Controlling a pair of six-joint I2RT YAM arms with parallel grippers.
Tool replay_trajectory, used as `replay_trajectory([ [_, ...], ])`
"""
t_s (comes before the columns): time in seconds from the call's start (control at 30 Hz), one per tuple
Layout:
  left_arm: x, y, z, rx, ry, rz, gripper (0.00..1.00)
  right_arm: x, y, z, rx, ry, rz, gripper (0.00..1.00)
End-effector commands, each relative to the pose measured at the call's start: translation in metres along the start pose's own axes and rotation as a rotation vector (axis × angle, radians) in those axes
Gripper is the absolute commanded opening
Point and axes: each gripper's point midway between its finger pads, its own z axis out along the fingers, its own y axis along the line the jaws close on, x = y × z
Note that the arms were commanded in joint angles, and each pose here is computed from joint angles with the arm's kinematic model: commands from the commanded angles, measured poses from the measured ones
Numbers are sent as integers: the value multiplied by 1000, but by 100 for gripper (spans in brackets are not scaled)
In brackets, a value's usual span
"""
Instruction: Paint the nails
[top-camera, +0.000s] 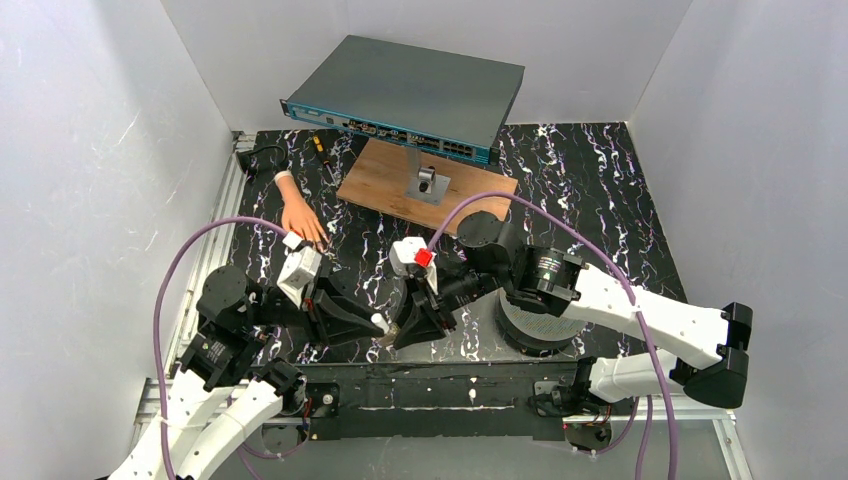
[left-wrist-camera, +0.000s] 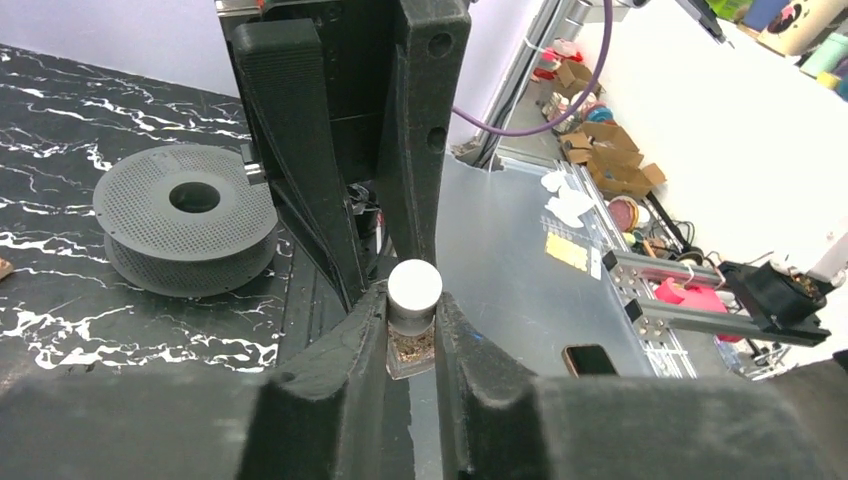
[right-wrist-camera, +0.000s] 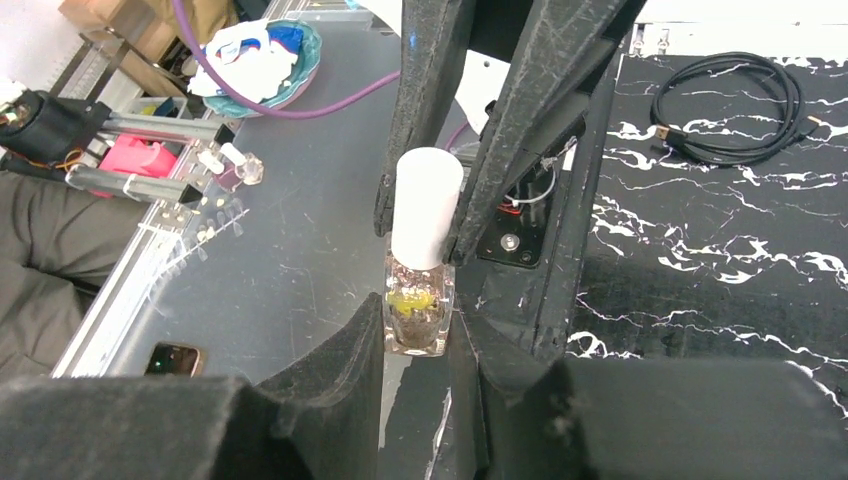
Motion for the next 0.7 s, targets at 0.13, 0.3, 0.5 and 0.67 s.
replay_trajectory([
  [0.13, 15, 8, -3, -53, 27, -87, 84, -53, 50, -23, -171, -125, -225, 1],
  [0.3, -6, 2, -13, -148, -23, -28, 98, -27, 37, -23, -91, -80, -166, 1],
  [0.5, -20, 18, -29, -353, -87, -14, 98, -22, -10, -28, 203, -101, -72, 1],
  [0.67, -21, 42, -41, -506, -119, -17, 91, -23, -52, -32, 429, -88, 25, 1],
])
